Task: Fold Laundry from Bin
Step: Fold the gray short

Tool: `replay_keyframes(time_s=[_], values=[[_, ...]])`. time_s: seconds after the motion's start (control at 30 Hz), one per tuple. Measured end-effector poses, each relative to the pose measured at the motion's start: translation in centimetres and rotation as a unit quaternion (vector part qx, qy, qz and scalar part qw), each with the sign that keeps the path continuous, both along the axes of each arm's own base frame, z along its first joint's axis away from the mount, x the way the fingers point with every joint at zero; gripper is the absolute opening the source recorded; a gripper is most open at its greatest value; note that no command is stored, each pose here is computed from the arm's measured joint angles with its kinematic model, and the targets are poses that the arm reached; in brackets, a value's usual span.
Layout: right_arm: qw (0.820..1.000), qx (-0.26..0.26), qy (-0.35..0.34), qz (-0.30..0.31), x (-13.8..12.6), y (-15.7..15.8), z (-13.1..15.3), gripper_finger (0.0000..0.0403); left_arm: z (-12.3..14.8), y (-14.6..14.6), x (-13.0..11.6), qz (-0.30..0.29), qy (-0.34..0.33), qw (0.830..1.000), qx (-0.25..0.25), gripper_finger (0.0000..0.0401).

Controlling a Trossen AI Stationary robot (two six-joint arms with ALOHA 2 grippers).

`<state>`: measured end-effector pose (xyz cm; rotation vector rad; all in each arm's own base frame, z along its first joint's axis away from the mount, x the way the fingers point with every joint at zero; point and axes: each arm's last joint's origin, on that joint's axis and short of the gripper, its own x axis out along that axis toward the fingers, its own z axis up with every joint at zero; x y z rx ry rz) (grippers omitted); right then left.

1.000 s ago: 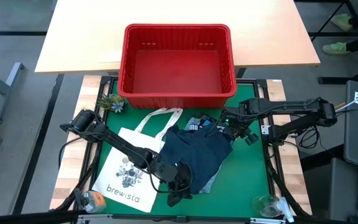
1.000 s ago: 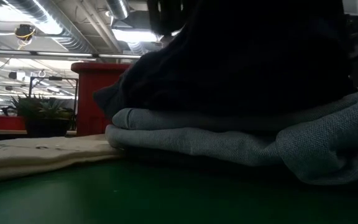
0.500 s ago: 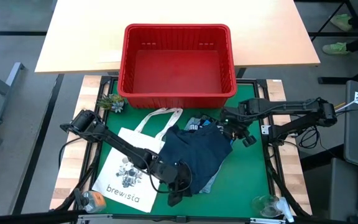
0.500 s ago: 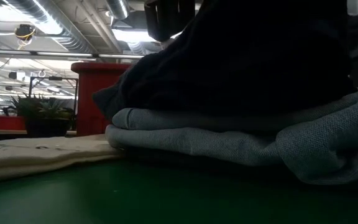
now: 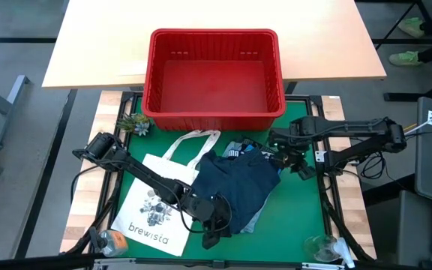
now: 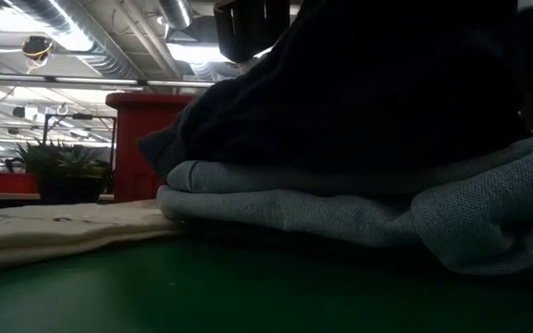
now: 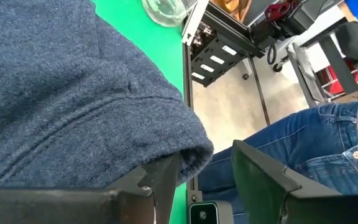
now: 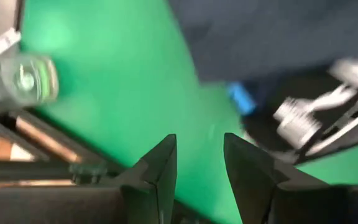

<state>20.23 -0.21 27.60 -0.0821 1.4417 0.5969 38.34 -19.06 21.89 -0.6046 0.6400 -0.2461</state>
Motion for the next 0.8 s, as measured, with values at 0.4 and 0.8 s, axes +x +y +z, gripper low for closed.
replay_keyframes(time_s=[0.4,0.8], values=[[0.995,-0.008,-0.085,-0.048,2.0,-0.2,-0.4,0.0131,0.0,0.0,0.0,0.000,0.000,1.000,0.000,0.0144],[0.995,-0.014,-0.053,-0.077,1.3,-0.2,-4.5,0.0131,0.0,0.0,0.0,0.000,0.000,1.000,0.000,0.0144]])
